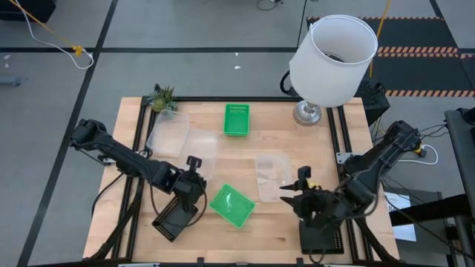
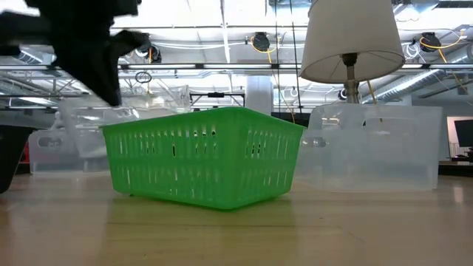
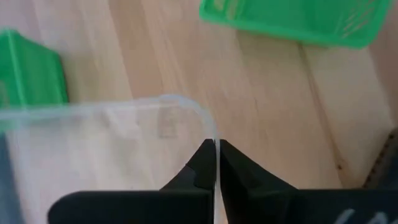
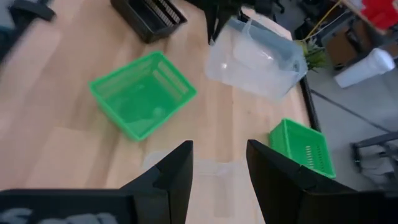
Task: Stack baskets by color
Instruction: Stack the middle transparent bin on top of the right transparent bin
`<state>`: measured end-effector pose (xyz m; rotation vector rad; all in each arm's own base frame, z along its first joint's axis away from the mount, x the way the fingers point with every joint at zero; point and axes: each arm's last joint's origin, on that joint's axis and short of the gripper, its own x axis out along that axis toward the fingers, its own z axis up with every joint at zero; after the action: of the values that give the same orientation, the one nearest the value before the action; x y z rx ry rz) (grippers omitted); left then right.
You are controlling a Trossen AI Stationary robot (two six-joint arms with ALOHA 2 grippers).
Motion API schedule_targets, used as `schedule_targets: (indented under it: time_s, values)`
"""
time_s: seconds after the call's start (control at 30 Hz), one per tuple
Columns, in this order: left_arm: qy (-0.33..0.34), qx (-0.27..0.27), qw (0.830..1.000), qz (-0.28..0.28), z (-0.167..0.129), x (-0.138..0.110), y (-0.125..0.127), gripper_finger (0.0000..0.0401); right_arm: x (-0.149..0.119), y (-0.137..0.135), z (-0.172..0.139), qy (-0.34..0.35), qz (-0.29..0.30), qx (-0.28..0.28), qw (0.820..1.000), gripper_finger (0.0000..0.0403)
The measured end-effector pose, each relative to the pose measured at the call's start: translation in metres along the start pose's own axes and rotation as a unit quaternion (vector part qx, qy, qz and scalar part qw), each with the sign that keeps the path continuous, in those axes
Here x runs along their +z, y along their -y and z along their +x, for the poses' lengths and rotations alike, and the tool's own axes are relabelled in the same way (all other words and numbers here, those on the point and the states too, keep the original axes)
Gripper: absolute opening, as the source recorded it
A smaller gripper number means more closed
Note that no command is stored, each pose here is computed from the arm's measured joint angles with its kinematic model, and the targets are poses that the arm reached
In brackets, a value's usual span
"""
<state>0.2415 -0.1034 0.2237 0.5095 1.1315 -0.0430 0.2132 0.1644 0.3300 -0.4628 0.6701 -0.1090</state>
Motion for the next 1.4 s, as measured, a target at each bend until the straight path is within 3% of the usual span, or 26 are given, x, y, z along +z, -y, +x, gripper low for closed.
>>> schedule_targets:
  time_s: [0.13, 0.3, 0.53, 0.73, 0.83, 0.93, 1.1, 1.4]
  values:
    - [0.033, 0.0, 0.997, 0.069, -0.019, 0.016, -0.002, 0.001, -0.001, 0.004, 0.01, -0.002, -0.006, -0.008, 1.0, 0.0144]
    - [0.072, 0.004, 0.978, 0.195, -0.038, 0.03, 0.0, 0.0006, 0.001, 0.01, 0.019, -0.009, 0.013, 0.018, 1.0, 0.0144]
    - [0.097, -0.02, 0.92, 0.38, -0.044, 0.033, 0.006, 0.0006, 0.018, 0.015, 0.023, 0.057, 0.047, 0.024, 0.997, 0.0145]
    - [0.1, -0.018, 0.908, 0.407, -0.045, 0.033, 0.008, 0.0013, 0.031, 0.014, 0.039, 0.099, 0.008, 0.041, 0.994, 0.016]
    - [0.113, -0.023, 0.902, 0.417, -0.046, 0.034, 0.011, 0.0007, 0.034, 0.015, 0.053, 0.099, -0.035, 0.022, 0.994, 0.017]
    - [0.114, -0.022, 0.902, 0.417, -0.047, 0.034, 0.013, 0.0007, 0.038, 0.021, 0.068, 0.111, -0.033, 0.027, 0.993, 0.0181]
    - [0.121, -0.024, 0.892, 0.435, -0.05, 0.034, 0.019, 0.0011, 0.032, 0.022, 0.091, 0.082, -0.052, 0.071, 0.993, 0.0189]
    - [0.12, -0.023, 0.893, 0.433, -0.05, 0.034, 0.019, 0.0016, 0.026, 0.024, 0.096, 0.052, -0.122, 0.074, 0.988, 0.017]
